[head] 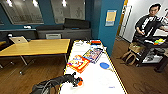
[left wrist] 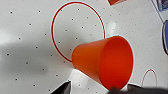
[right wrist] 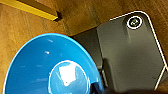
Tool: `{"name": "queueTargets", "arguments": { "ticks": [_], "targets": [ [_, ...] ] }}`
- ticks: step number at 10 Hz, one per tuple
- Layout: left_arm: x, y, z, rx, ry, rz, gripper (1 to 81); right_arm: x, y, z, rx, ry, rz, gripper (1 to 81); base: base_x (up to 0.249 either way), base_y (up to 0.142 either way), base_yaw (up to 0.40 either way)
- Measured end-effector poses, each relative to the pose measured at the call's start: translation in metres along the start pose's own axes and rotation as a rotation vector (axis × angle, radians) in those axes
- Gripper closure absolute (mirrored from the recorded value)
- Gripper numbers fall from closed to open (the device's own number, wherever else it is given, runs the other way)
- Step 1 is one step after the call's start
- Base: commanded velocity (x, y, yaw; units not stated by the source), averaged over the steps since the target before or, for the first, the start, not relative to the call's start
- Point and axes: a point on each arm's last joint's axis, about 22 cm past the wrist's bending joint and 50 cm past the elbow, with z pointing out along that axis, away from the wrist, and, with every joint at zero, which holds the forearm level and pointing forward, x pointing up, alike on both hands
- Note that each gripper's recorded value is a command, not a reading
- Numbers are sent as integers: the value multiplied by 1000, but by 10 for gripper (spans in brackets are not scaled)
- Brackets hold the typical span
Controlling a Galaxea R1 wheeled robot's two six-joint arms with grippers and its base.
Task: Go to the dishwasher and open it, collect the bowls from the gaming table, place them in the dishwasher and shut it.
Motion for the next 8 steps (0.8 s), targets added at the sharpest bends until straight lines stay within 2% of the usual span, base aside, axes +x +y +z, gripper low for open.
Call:
{"name": "queueTargets", "arguments": {
  "ticks": [4, 5, 7, 8],
  "targets": [
    [2, 4, -1, -4, 2, 9, 10, 0, 0, 0, 0, 1, 0, 811, 0, 0, 0],
    [8, 13, -6, -12, 11, 29, 10, 0, 0, 0, 0, 1, 0, 811, 0, 0, 0],
    [29, 46, -22, -41, 47, 68, 10, 0, 0, 0, -1, 1, 0, 811, 0, 0, 0],
    [26, 54, -21, -44, 49, 89, 10, 0, 0, 0, -1, 1, 0, 811, 0, 0, 0]
  ]
}}
